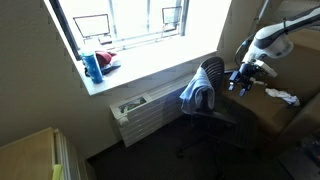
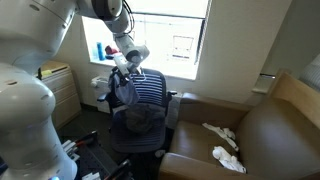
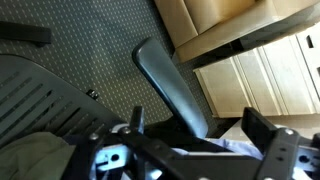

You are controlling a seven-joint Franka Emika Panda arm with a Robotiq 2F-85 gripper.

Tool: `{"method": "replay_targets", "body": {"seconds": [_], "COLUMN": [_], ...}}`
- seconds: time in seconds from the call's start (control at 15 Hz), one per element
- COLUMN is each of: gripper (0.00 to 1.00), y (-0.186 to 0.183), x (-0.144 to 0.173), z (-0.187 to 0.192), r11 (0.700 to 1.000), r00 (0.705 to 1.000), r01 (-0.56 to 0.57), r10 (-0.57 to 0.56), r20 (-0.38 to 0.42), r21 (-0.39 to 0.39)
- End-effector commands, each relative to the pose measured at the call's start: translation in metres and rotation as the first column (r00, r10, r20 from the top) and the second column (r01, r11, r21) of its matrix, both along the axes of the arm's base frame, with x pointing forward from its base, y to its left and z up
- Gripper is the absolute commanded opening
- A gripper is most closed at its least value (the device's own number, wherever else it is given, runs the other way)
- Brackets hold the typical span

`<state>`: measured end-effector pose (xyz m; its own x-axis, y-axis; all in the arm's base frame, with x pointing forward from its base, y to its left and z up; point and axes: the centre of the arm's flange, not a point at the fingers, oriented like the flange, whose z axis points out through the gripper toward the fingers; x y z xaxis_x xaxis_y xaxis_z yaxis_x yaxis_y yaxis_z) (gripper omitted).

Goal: Move the black cloth from the brown couch to the black chair then move the blue cloth from the black chair to the brown couch

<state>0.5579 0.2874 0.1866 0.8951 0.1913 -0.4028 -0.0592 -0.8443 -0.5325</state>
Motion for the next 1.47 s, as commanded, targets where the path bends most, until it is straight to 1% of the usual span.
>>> {"method": "replay_targets", "body": {"seconds": [0.0,0.13,0.2,0.33,0.47,0.53,0.73,0.8,0.87,0.93,1.0,1.07,1.13,1.2,1.27,1.33,1.4], "gripper": [1.0,1.0,1.0,1.0,1.0,1.0,1.0,1.0,1.0,1.0,1.0,0.97,0.74,0.73,0.69,0.6,0.55], "y": [0.003,-0.001,-0.005,0.011,0.039,0.054,0.087,0.075,0.084,0.089,0.086,0.084,0.083,0.082,0.081,0.081,0.08], "x": [-0.002,0.0,0.007,0.014,0.013,0.011,0.004,0.003,0.0,-0.002,-0.001,0.001,0.002,0.003,0.004,0.006,0.008], "z": [-0.001,-0.002,-0.006,-0.013,-0.02,-0.024,-0.035,-0.021,-0.024,-0.028,-0.027,-0.028,-0.029,-0.029,-0.028,-0.027,-0.025], "r11": [1.0,1.0,0.997,0.988,0.977,0.973,0.962,0.973,0.972,0.971,0.969,0.97,0.971,0.971,0.972,0.973,0.972], "r00": [1.0,1.0,0.994,0.978,0.953,0.939,0.884,0.914,0.903,0.898,0.892,0.878,0.877,0.874,0.872,0.868,0.864], "r01": [-0.002,0.004,0.069,0.11,0.12,0.104,0.055,0.084,0.071,0.065,0.053,0.044,0.047,0.049,0.051,0.053,0.056], "r10": [0.002,-0.004,-0.071,-0.127,-0.164,-0.165,-0.172,-0.161,-0.159,-0.158,-0.156,-0.152,-0.152,-0.155,-0.155,-0.157,-0.161], "r20": [-0.003,-0.005,0.083,0.166,0.257,0.303,0.435,0.372,0.4,0.41,0.425,0.454,0.455,0.46,0.465,0.472,0.476], "r21": [-0.002,-0.003,0.026,0.11,0.177,0.207,0.269,0.215,0.226,0.231,0.243,0.24,0.234,0.232,0.229,0.225,0.226]}}
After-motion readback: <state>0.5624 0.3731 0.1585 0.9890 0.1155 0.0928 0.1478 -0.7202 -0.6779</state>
